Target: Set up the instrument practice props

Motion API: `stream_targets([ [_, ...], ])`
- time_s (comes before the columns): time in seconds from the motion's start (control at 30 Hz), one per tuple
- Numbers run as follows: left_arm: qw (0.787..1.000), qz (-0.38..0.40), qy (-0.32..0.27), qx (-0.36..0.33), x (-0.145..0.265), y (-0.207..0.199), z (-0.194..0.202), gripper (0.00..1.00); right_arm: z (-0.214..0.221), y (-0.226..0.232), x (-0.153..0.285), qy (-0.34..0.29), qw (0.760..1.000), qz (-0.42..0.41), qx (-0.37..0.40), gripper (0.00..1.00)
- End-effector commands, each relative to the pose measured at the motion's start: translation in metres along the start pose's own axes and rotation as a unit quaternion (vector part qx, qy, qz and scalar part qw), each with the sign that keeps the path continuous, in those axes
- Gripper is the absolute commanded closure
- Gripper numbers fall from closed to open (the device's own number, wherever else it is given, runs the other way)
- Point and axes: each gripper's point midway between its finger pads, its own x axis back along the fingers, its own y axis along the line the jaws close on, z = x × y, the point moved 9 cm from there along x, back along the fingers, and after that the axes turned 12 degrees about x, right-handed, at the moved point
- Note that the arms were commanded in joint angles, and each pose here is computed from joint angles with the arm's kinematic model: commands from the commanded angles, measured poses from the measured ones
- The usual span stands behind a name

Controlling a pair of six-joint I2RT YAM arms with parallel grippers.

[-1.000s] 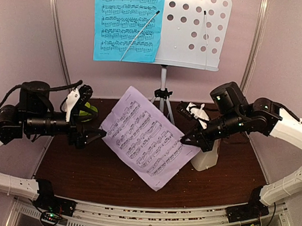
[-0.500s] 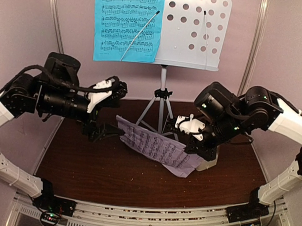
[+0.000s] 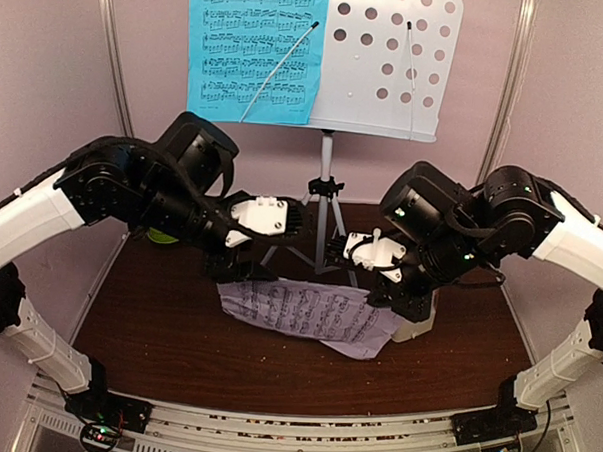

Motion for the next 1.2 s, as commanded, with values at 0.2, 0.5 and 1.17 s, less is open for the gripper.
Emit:
stream_targets([
  [0.2, 0.998, 0.037, 0.031, -0.029, -0.014, -0.012, 0.001, 0.68, -0.004, -0.001, 0.011, -0.025, 0.999, 0.008, -0.019, 1.00],
  [0.5, 0.997, 0.007, -0.067, 0.041, 0.009, 0.001, -0.004, 1.00, -0.003, -0.013, 0.028, -0.104, 0.992, 0.029, -0.071, 0.69],
  [1.17, 0.940, 0.084, -0.288, 0.161, 0.078, 0.026, 0.000, 1.00, 0.058, -0.026, 0.058, -0.426, 0.876, 0.139, -0.181, 0.20],
])
